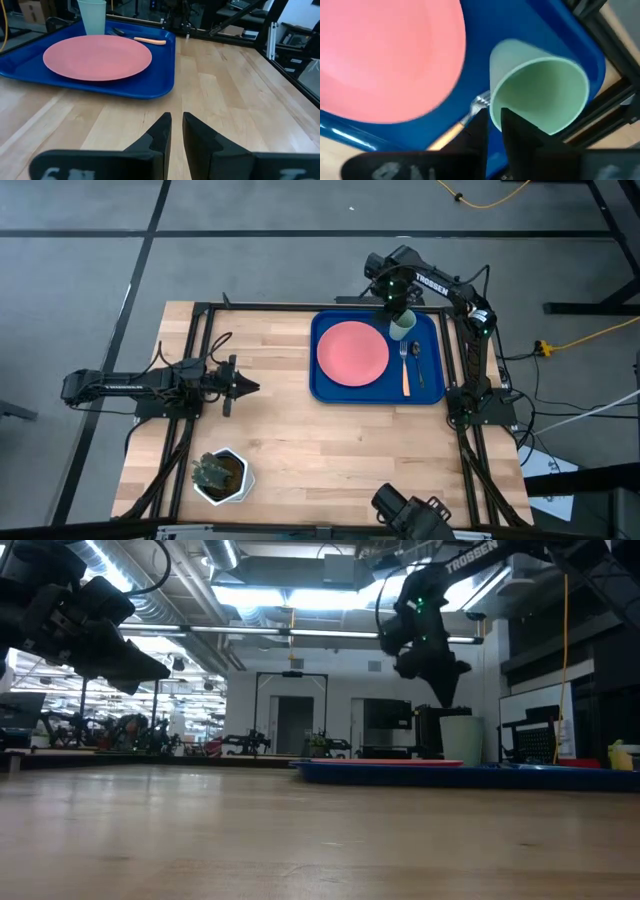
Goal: Pick and place plate/cup/fork/spoon on tray
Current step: Return to Home Position
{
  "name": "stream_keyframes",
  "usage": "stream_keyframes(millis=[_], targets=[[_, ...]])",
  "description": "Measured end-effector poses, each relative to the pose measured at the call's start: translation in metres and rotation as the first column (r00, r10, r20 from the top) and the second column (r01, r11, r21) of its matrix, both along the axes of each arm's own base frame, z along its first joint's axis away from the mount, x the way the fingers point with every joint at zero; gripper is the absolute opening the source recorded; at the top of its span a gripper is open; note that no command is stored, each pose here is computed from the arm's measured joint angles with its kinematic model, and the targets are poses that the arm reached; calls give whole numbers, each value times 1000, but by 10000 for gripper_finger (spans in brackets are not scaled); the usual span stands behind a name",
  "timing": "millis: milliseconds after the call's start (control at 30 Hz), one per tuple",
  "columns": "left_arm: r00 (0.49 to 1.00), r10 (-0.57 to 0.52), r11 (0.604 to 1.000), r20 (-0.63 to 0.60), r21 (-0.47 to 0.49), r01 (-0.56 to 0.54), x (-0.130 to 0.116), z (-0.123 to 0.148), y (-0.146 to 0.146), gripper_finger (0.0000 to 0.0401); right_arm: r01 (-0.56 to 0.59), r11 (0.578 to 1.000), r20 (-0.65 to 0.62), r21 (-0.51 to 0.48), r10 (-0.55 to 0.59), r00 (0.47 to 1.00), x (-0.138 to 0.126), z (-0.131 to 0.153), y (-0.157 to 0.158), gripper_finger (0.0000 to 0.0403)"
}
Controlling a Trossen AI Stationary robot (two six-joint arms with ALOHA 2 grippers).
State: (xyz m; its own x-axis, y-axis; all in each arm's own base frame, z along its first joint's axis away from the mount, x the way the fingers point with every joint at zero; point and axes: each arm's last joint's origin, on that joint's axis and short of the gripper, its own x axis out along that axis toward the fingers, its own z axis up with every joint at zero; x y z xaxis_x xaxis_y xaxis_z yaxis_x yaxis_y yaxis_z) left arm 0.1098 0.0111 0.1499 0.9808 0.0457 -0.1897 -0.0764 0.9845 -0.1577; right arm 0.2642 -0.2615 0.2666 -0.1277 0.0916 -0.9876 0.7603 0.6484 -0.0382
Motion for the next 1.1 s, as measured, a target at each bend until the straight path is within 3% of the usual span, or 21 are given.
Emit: stream_keyframes(millis=[133, 233, 433, 533, 633, 733, 833, 867, 1000, 1100], targets=[[1000, 5, 1000, 0, -4, -5, 0, 0, 0, 41, 67, 998, 107, -22, -64, 992, 5, 26, 11, 57], [1000, 2, 999, 2, -50, -2, 0, 0, 0, 41, 57, 998, 194, -7, -55, 979, 8, 49, 31, 57], [1000, 2, 999, 4, -51, -2, 0, 0, 0, 41, -49, 993, 283, -106, 77, 956, 7, 91, 87, 57], [1000, 5, 999, 3, -52, -5, 0, 0, 0, 41, -200, 952, 292, -230, 264, 919, 7, 98, 121, 57], [1000, 14, 999, 3, -50, -14, 0, 0, 0, 41, -314, 910, 435, -271, 407, 804, 7, 97, 152, 57], [1000, 18, 999, 3, -50, -17, 0, 0, 0, 41, -386, 865, 665, -321, 496, 558, 6, 95, 180, 57], [1000, 18, 999, 3, -50, -18, 0, 0, 0, 41, -410, 819, 755, -401, 549, 358, -5, 86, 205, 57], [1000, 18, 999, 3, -50, -18, 0, 0, 0, 41, -403, 813, 764, -421, 557, 326, -10, 81, 213, 57], [1000, 18, 999, 3, -50, -17, 0, 0, 0, 41, -318, 809, 767, -494, 578, 279, -35, 49, 238, 57], [1000, 18, 999, 3, -50, -17, 0, 0, 0, 41, -278, 822, 803, -497, 557, 211, -55, 21, 249, 57]])
